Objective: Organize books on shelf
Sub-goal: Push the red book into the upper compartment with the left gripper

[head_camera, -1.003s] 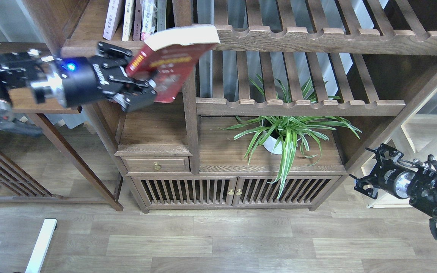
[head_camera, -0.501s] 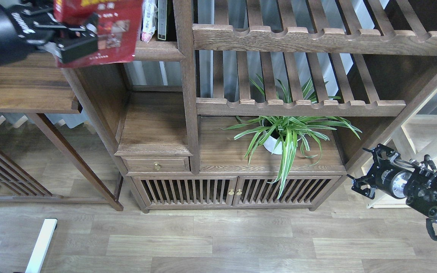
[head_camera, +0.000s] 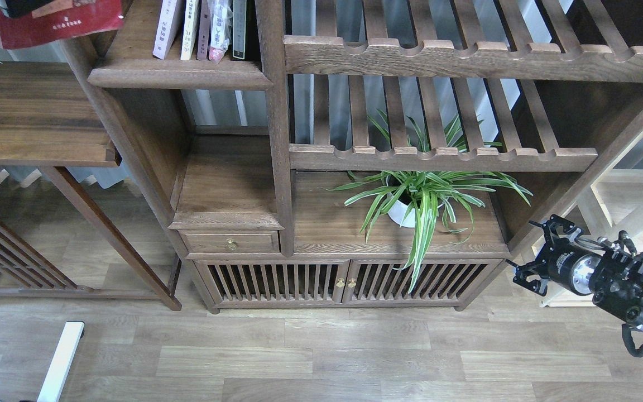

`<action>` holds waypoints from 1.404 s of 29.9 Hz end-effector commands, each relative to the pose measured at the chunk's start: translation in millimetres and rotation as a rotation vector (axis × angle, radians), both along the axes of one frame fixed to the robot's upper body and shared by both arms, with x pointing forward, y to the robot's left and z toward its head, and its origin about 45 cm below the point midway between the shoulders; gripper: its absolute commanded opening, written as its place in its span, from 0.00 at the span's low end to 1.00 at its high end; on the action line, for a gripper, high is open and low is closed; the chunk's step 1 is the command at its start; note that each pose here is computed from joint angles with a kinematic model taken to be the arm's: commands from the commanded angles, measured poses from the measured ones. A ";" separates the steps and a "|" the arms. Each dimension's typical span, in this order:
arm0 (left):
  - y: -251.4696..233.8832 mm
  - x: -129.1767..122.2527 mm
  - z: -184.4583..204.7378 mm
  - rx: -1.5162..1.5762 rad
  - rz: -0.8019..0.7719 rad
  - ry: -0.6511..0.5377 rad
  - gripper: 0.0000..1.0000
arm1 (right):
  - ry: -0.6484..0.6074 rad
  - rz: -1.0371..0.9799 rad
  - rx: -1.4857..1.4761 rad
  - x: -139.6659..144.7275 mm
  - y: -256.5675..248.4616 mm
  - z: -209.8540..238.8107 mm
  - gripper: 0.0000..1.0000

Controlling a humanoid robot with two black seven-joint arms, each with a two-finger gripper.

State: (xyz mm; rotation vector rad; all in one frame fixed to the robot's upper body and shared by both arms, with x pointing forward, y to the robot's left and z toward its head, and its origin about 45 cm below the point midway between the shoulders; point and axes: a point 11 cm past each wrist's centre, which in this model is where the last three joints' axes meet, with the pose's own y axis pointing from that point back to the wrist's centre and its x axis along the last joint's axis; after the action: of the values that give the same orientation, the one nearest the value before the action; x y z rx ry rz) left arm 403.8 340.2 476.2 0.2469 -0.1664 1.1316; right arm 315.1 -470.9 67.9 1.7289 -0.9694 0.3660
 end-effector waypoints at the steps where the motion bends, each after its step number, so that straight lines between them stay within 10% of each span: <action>1: -9.0 10.3 -3.0 0.010 0.059 -0.029 0.00 | 0.000 0.000 0.000 0.0 -0.2 0.1 0.96; 23: -73.6 86.7 -60.2 -0.011 0.244 -0.073 0.00 | 0.000 -0.004 0.000 -4.0 -1.2 -2.0 0.96; 42: -72.6 103.6 -91.7 0.049 0.398 -0.112 0.00 | 0.006 -0.010 0.008 -8.2 0.8 -6.8 0.96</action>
State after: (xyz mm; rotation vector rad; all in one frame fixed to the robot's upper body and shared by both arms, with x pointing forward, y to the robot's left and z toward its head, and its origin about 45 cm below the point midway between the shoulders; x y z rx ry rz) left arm 505.2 260.9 385.7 0.2614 -0.2444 1.5171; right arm 306.7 -471.9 62.1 1.7278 -0.9753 0.3509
